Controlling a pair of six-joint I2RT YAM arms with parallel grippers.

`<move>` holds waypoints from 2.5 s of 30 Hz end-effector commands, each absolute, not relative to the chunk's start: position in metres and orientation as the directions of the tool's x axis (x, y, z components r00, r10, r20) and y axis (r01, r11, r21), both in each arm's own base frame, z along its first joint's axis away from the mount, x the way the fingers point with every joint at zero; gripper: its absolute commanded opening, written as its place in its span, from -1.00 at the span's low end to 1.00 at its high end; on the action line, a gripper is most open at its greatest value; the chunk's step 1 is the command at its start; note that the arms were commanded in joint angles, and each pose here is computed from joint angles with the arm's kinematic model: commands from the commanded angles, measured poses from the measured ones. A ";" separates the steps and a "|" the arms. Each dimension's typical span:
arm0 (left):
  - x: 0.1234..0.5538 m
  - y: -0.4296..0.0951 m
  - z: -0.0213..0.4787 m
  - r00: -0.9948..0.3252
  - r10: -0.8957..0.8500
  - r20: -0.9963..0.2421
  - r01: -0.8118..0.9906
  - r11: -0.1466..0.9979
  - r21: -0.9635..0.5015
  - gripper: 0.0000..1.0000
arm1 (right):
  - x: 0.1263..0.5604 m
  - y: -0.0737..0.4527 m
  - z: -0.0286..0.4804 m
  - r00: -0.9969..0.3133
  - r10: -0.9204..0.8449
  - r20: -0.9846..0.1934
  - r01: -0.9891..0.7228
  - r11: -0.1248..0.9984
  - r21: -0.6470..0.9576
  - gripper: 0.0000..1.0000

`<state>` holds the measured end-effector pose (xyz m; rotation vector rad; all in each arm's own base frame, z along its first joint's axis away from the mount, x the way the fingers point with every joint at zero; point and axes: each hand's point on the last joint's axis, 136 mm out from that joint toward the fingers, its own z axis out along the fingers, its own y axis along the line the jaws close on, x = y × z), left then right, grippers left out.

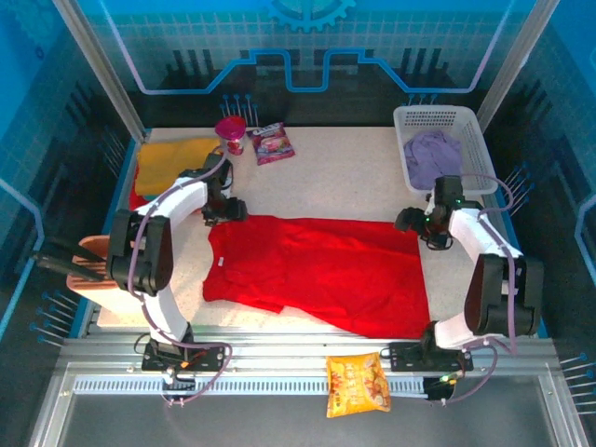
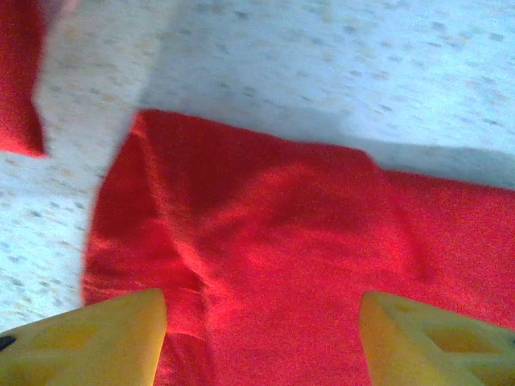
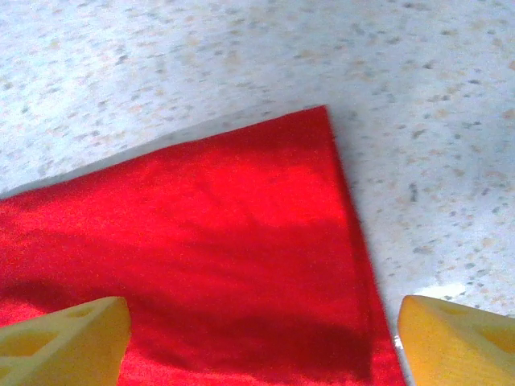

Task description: Fold and stack the t-shirts

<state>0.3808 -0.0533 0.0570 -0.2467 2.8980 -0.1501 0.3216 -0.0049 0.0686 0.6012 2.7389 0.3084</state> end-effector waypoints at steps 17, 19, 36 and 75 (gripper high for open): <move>0.413 -0.055 0.041 -0.973 -0.165 -0.160 -0.127 0.965 -0.228 0.30 | 0.360 -0.006 0.009 -0.900 0.416 -0.131 0.389 0.901 0.190 0.53; 0.414 -0.056 0.036 -0.975 -0.171 -0.142 -0.135 0.963 -0.231 0.27 | 0.361 -0.005 0.006 -0.905 0.404 -0.129 0.379 0.907 0.181 0.45; 0.428 -0.038 0.028 -0.967 -0.192 -0.169 -0.170 0.976 -0.136 -1.00 | 0.375 -0.007 0.021 -0.906 0.371 -0.202 0.336 0.923 0.190 -1.00; 0.495 -0.013 0.097 -0.885 -0.205 -0.417 -0.186 0.979 -0.086 -0.07 | 0.407 -0.011 0.079 -0.831 0.371 -0.414 0.289 0.925 0.247 -0.34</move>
